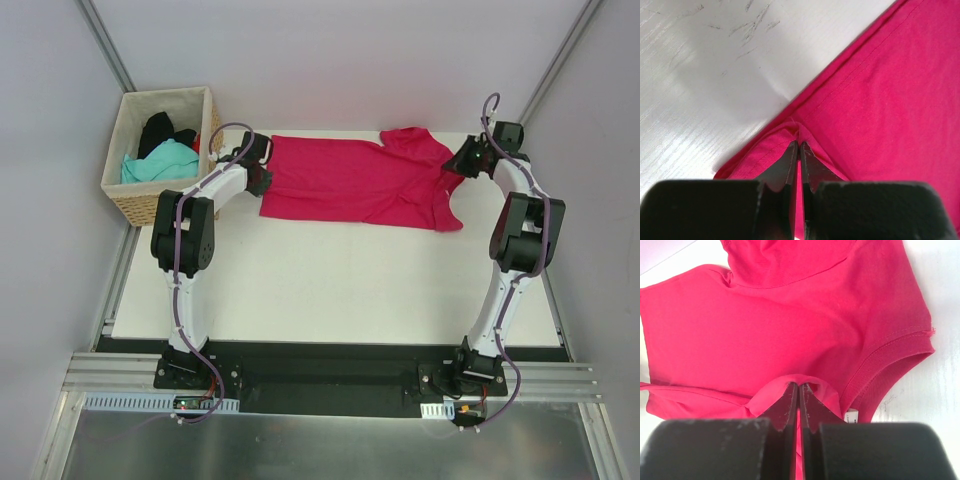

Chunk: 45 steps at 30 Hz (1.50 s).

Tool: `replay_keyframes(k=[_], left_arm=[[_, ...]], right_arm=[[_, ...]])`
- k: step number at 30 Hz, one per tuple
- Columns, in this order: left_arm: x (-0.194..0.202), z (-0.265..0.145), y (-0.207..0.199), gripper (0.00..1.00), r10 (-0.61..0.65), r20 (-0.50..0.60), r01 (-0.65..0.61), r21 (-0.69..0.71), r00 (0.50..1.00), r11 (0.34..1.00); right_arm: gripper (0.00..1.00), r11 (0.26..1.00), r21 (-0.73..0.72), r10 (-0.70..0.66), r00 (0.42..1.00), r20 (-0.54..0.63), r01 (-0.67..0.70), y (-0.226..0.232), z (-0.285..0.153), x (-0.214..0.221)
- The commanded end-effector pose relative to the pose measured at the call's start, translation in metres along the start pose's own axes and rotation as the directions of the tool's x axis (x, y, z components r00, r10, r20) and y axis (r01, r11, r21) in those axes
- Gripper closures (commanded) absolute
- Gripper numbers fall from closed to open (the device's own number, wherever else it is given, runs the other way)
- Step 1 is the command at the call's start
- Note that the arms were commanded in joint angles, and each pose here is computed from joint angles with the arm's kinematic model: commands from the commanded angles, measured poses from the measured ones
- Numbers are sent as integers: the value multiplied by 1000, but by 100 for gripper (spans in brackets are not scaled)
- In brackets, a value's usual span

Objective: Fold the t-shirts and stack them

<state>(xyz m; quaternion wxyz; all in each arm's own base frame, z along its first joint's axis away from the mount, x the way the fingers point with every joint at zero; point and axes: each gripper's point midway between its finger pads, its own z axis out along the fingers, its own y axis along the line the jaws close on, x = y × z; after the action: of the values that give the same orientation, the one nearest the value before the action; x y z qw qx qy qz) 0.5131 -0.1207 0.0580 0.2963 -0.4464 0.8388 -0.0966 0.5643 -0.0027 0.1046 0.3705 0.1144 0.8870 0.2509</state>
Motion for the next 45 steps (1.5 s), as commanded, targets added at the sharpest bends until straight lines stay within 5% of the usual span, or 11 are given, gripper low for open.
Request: replay_keyframes(k=[1,2,4,5,7,8,14,20,29,33,45], left_arm=[[-7,-2,2,99,2,12,-2,-11,1000,1000],[-6,-3,0,92,7,7,-7,-5,1000,1000],[-10,-12,-8,62,44,15,-44,22,999,999],[-10,-18,-14,49,70,26,-71,35,997,997],[-23,-42,-35,11,133,74,-139,92,988,986],[-24,-55,-45,1,160,102,-171,113,982,979],[-46,-144,-80,1,245,227,-300,251,942,920],[-14,-168,-52,1,342,153,-373,314,927,873],[30,-133,19,5,388,-38,-365,270,921,891],[30,-122,23,7,412,-53,-383,275,910,882],[37,-90,32,9,511,-119,-463,290,851,838]], right_arm=[[98,998,-57,-24,998,51,27,20,-3,-23],[77,998,-59,-20,999,45,22,22,-5,-24],[53,995,-89,-33,999,41,36,33,-13,-30],[25,995,-89,-38,999,36,41,38,-20,-32],[7,991,-97,-86,996,21,88,52,-44,-35],[1,988,-98,-113,993,34,116,60,-56,-42],[0,963,146,-236,970,56,226,60,-147,-35],[1,881,381,-285,957,-46,281,12,-199,57],[30,865,446,-176,971,-160,230,-23,-192,120],[31,884,381,-192,955,-228,269,-22,-169,127],[37,759,347,-370,804,-466,550,-51,-148,126]])
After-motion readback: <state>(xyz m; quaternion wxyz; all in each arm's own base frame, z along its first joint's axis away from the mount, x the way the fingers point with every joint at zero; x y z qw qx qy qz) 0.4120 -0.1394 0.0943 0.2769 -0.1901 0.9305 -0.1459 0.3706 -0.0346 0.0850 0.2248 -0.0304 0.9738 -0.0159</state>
